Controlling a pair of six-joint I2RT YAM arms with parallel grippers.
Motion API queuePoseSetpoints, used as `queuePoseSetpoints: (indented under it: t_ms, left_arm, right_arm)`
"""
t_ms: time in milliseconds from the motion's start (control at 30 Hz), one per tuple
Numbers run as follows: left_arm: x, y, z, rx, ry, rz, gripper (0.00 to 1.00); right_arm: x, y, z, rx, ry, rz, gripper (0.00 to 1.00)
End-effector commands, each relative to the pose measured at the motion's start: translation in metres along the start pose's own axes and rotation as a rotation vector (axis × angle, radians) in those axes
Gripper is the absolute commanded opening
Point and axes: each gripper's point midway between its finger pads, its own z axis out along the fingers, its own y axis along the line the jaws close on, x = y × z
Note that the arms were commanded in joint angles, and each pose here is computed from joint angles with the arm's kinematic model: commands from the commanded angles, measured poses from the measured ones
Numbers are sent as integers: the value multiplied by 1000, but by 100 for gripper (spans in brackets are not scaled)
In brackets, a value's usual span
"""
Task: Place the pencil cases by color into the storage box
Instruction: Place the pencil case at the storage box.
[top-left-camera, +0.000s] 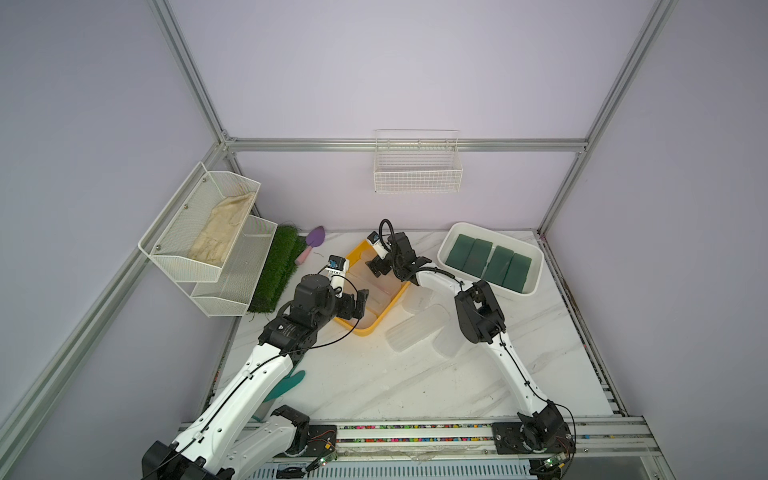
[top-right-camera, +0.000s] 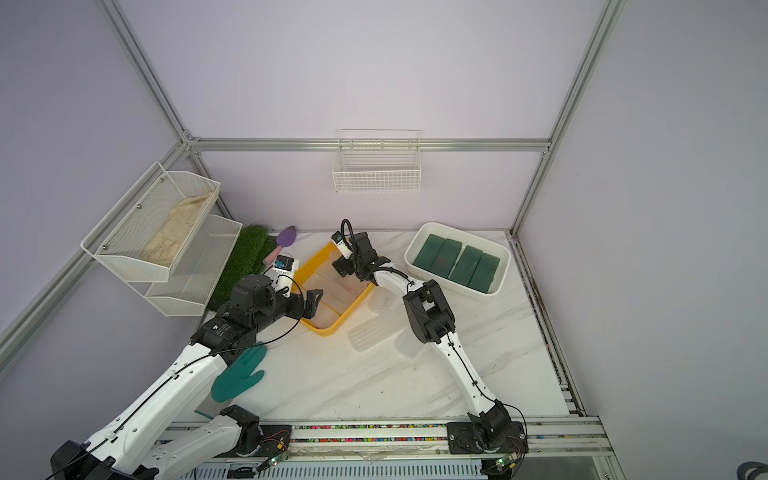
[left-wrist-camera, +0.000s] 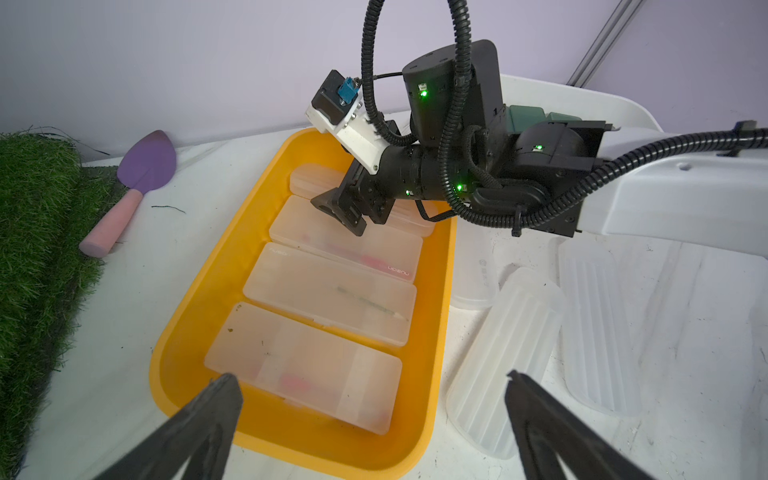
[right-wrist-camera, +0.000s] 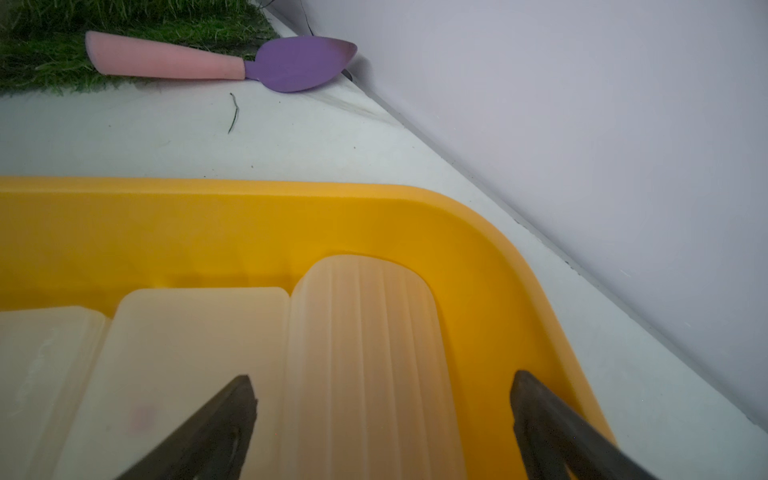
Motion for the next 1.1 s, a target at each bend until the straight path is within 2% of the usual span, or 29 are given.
queuePoseSetpoints:
  t_ms: [0, 100, 267, 467, 867, 900, 1067]
  left_arm:
    - [-3, 3, -1, -6, -41, -12, 100]
    - [-5, 5, -4, -13, -48, -12, 100]
    - [-6, 6, -5, -15, -50, -13, 100]
    - [-4, 7, -2, -23, -41, -26, 100]
    - [1, 12, 12, -49, 10, -51, 100]
    - [1, 12, 13, -49, 11, -82, 100]
    - [0, 13, 12, -50, 9, -84, 100]
  right_arm:
    - [-83, -10, -39, 15, -159, 44, 97]
    - [-106, -15, -56, 24, -205, 91, 97]
    - [-115, -17, -72, 25, -225, 132, 97]
    - [-84, -12, -60, 24, -141, 117, 94]
    - [-31, -1, -35, 8, -29, 85, 79]
    - [-25, 1, -32, -1, -17, 85, 78]
    - [-6, 8, -22, -21, 17, 85, 76]
